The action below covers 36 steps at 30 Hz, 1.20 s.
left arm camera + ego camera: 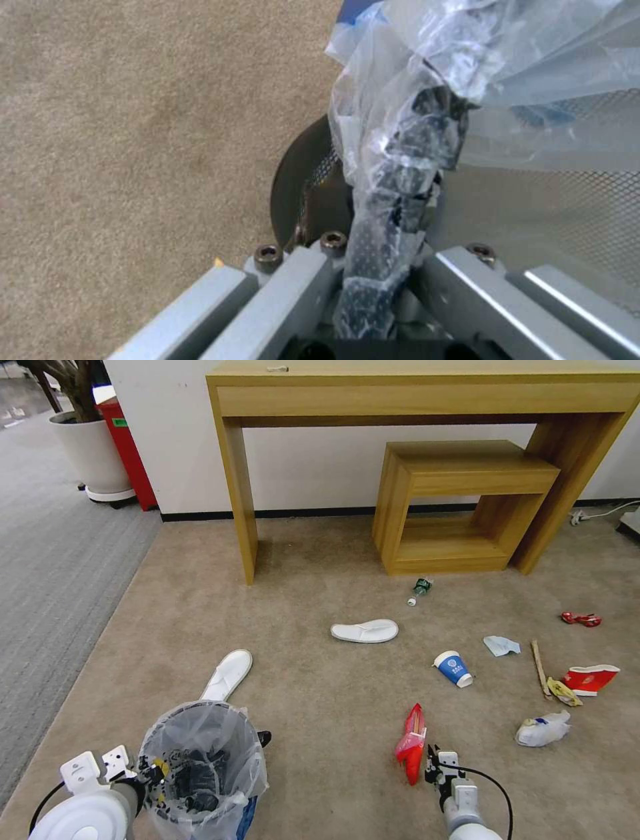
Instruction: Pick up the trash bin and place the garbage on the floor into it.
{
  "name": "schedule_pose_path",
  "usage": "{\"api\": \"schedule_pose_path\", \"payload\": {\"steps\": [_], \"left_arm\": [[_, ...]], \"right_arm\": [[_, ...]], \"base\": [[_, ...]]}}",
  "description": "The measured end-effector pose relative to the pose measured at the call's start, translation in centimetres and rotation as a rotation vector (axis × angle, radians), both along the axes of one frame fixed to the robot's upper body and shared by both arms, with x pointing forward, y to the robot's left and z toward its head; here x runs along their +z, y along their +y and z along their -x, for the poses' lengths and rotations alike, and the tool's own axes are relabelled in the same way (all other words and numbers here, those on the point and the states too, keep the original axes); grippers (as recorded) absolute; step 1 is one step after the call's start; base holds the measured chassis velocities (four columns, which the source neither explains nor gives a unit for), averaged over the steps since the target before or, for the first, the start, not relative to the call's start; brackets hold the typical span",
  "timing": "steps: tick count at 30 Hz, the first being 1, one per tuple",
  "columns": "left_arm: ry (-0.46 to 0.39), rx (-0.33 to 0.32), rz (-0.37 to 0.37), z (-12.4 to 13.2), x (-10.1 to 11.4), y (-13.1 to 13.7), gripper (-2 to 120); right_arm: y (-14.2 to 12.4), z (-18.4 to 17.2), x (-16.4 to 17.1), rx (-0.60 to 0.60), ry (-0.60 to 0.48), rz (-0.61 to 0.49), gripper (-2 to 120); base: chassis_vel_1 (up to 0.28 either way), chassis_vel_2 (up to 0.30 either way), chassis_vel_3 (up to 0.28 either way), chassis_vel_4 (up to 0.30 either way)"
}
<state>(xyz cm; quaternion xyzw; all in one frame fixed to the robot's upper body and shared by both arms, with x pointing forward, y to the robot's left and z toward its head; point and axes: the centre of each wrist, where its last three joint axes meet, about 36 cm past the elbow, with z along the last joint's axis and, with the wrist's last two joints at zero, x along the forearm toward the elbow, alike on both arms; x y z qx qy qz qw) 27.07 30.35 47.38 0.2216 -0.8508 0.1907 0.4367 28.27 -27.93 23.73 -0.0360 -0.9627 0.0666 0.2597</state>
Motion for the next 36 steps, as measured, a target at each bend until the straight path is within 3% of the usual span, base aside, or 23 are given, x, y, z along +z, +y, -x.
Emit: {"api": "schedule_pose_path", "payload": {"steps": [9, 16, 26, 36], "left_arm": [[-0.007, 0.005, 0.002, -0.2, 0.0, 0.1, 0], [-0.004, 0.013, 0.005, -0.3, -0.4, 0.1, 0], [-0.005, 0.020, 0.007, -0.5, -0.7, 0.2, 0], [-0.009, 0.027, 0.013, -0.7, -1.1, 0.1, 0]], "right_arm": [[-2.7, -1.4, 1.7, 0.045, -0.034, 0.012, 20], [-5.9, -1.6, 0.5, 0.217, -0.105, -0.049, 33], [-10.6, -2.3, -0.4, 0.427, -0.193, -0.022, 36], [-12.9, -1.5, -1.8, 0.478, -0.166, 0.044, 30]], "base": [[0.000, 0.000, 0.000, 0.000], [0.000, 0.000, 0.000, 0.000], [0.000, 0.000, 0.000, 0.000], [0.000, 0.000, 0.000, 0.000]]}}
